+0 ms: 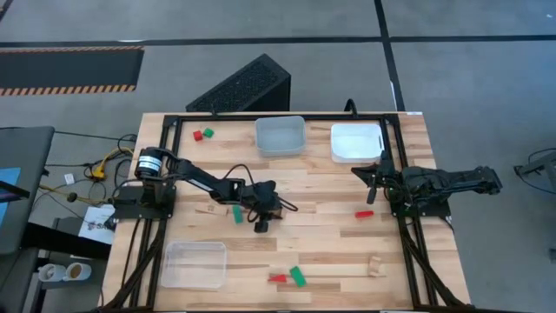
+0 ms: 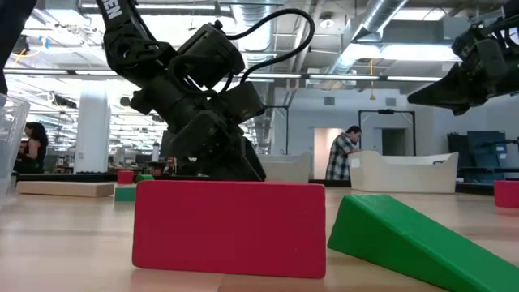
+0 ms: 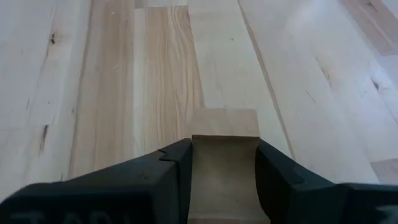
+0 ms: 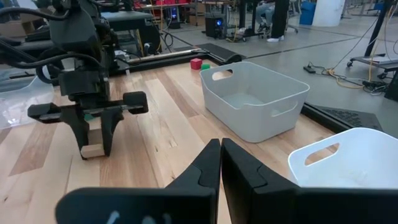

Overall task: Sort & place blocks by color
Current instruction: Put the top right brown block into the gray bin

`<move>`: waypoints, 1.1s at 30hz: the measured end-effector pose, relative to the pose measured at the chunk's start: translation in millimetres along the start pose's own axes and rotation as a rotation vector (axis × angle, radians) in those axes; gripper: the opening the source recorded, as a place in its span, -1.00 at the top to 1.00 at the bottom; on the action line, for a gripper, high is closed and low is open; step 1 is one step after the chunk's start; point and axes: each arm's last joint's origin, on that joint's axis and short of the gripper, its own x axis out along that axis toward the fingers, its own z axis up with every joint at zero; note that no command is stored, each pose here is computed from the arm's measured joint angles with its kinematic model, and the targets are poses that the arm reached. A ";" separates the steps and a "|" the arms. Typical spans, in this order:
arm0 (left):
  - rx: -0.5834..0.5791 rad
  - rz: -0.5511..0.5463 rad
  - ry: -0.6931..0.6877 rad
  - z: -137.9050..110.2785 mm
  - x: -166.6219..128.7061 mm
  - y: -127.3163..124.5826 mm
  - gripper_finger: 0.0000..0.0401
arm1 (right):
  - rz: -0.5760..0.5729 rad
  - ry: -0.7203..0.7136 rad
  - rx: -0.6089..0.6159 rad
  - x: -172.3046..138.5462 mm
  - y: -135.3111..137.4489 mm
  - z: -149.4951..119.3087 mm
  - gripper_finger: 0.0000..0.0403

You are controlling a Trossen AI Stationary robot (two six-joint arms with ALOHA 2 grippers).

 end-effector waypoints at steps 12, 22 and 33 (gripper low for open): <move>0.052 0.049 -0.042 28.9 -43.9 -0.8 0.53 | 0.000 0.000 0.000 0.0 0.0 -0.1 0.81; 0.113 0.030 -0.251 52.9 -58.4 -2.4 0.53 | 0.000 0.000 0.000 0.0 0.0 0.1 0.81; 0.115 -0.082 -0.436 68.8 -63.2 -5.6 0.53 | 0.000 0.000 -0.032 0.0 0.0 0.0 0.81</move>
